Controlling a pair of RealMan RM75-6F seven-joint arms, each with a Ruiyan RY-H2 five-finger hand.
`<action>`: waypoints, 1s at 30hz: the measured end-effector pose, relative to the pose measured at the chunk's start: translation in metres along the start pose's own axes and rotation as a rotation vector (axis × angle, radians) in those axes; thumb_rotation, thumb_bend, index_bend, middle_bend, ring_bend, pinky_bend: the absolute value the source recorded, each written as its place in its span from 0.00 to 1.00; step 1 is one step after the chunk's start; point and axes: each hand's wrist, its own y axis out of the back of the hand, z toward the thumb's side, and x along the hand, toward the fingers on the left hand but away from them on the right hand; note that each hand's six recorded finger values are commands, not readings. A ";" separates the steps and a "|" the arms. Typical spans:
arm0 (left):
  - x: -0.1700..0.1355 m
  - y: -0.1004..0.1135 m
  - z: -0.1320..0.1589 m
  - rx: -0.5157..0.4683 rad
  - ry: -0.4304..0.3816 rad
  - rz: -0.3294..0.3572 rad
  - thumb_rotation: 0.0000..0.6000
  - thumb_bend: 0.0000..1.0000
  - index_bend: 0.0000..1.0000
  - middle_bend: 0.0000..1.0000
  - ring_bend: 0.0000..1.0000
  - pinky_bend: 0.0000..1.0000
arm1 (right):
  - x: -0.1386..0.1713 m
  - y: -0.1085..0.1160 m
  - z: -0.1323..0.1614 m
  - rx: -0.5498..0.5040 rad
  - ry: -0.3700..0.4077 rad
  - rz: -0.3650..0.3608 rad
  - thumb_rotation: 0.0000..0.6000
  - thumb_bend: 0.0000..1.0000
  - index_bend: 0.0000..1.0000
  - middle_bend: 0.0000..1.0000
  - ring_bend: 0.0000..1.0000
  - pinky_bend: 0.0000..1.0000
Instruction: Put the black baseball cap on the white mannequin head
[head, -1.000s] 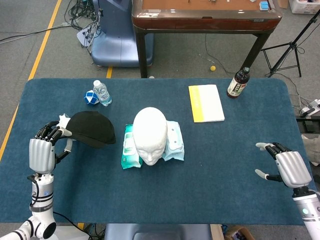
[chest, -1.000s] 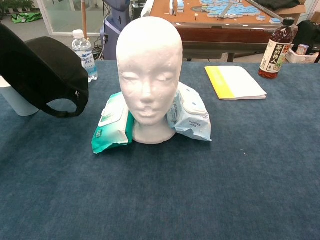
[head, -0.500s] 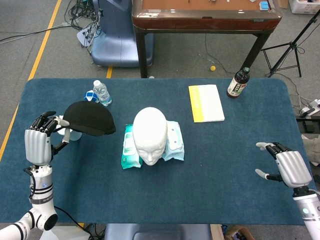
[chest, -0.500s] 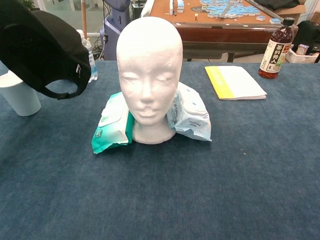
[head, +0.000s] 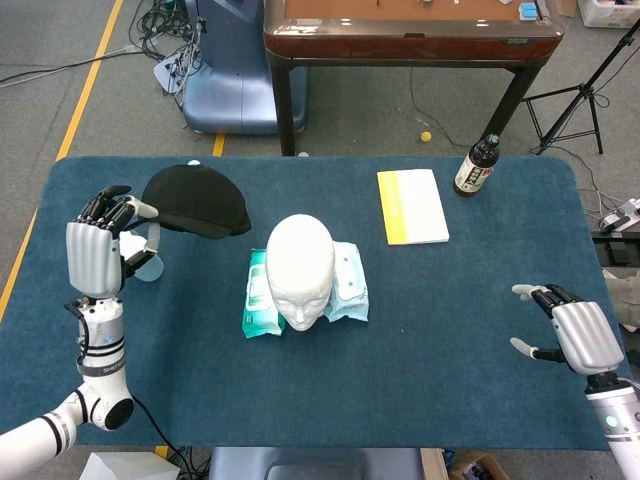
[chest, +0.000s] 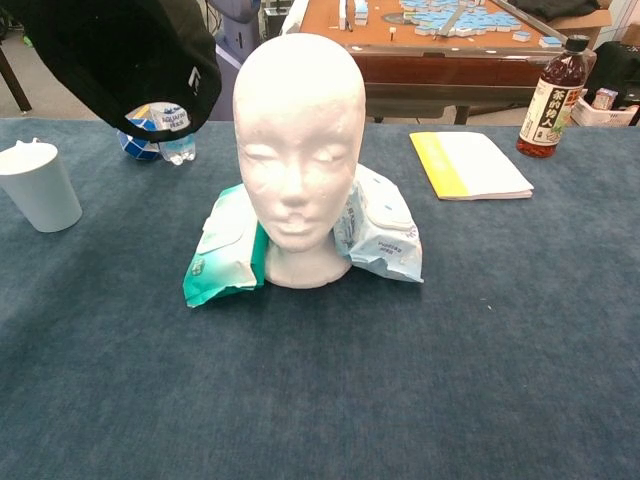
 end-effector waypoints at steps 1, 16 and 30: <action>0.003 -0.002 0.002 -0.002 -0.001 0.000 1.00 0.51 0.87 0.57 0.31 0.42 | 0.000 0.000 0.000 -0.001 0.000 -0.001 1.00 0.02 0.28 0.37 0.29 0.46; 0.045 -0.035 0.059 -0.030 -0.033 -0.007 1.00 0.51 0.87 0.58 0.31 0.42 | -0.001 0.001 -0.002 -0.011 0.002 0.002 1.00 0.02 0.28 0.37 0.29 0.46; 0.043 -0.043 0.124 -0.133 -0.061 -0.003 1.00 0.51 0.87 0.58 0.31 0.42 | 0.000 0.004 -0.002 -0.022 0.012 0.001 1.00 0.02 0.28 0.37 0.29 0.46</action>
